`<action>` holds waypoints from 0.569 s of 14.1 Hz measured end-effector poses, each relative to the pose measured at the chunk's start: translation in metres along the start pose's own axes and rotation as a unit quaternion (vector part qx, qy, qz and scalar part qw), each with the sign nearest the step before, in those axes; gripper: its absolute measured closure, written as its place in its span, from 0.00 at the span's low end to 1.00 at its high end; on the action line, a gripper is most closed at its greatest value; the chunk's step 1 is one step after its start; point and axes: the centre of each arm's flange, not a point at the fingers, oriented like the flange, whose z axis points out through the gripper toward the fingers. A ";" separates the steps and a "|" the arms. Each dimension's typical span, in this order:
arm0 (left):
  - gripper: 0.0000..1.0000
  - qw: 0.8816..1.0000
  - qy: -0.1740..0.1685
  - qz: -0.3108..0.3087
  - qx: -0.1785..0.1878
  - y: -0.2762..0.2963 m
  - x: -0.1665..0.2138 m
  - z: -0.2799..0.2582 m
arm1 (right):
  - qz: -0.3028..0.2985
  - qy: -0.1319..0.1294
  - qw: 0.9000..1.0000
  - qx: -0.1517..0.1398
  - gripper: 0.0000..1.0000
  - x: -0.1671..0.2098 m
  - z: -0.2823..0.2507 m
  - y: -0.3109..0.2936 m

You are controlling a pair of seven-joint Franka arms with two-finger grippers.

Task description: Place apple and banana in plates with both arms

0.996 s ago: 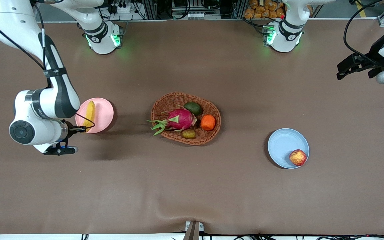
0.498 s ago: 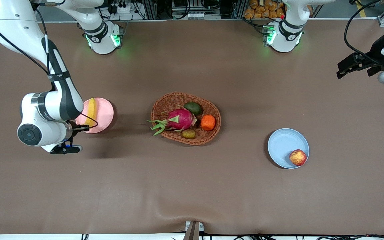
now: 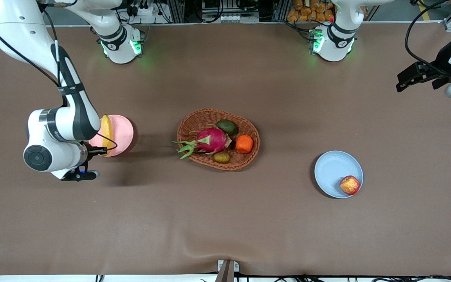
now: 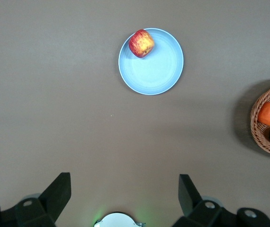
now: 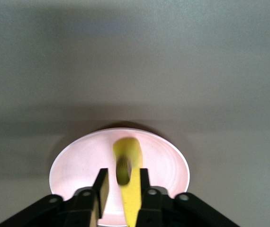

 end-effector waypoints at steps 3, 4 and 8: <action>0.00 1.000 0.000 0.000 0.000 0.000 0.000 0.000 | -0.001 0.009 1.000 0.004 0.29 0.004 -0.025 -0.005; 0.00 1.000 0.000 0.000 0.000 0.000 0.000 0.000 | 0.003 0.012 1.000 0.014 0.19 0.005 -0.040 -0.008; 0.00 1.000 0.000 0.000 0.000 0.000 0.000 0.000 | 0.014 0.082 0.996 0.040 0.00 0.008 -0.138 -0.005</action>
